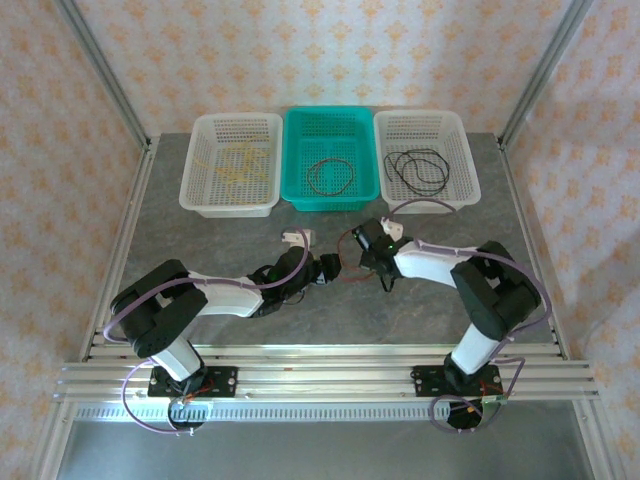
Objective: Untangle the cables
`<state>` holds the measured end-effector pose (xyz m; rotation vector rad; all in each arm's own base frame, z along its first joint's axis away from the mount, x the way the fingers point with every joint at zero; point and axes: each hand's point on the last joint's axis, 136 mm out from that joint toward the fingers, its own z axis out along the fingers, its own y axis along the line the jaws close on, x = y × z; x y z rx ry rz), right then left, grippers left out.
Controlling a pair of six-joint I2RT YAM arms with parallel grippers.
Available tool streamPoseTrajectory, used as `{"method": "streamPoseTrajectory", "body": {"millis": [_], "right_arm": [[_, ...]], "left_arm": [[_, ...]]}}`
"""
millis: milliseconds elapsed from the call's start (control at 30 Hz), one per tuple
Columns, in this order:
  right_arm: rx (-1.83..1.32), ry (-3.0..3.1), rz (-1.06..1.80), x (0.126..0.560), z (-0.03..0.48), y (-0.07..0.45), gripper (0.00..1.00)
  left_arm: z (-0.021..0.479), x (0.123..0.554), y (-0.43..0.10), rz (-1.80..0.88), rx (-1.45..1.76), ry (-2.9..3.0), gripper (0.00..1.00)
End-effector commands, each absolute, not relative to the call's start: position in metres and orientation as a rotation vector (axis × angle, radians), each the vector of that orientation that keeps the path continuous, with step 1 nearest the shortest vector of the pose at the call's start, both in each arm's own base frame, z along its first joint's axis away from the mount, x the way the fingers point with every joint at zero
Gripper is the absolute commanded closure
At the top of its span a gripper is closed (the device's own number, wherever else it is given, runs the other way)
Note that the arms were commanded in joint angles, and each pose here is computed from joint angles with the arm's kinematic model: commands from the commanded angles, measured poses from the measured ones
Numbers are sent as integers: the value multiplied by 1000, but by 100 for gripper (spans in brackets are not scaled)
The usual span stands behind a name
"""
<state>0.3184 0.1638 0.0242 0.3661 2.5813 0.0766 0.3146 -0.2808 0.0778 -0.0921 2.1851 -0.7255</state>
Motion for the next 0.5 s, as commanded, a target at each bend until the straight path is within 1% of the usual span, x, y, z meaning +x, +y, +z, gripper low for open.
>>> {"method": "streamPoseTrajectory", "body": {"millis": [0, 67, 467], "right_arm": [[359, 2513, 166, 322, 49, 170, 97], [355, 2487, 170, 320, 60, 166, 99], [320, 2322, 250, 316, 136, 155, 100]], "left_arm": [[107, 316, -289, -793, -83, 2115, 28], [114, 316, -290, -805, -78, 2100, 28], [159, 324, -296, -808, -32, 2021, 28]]}}
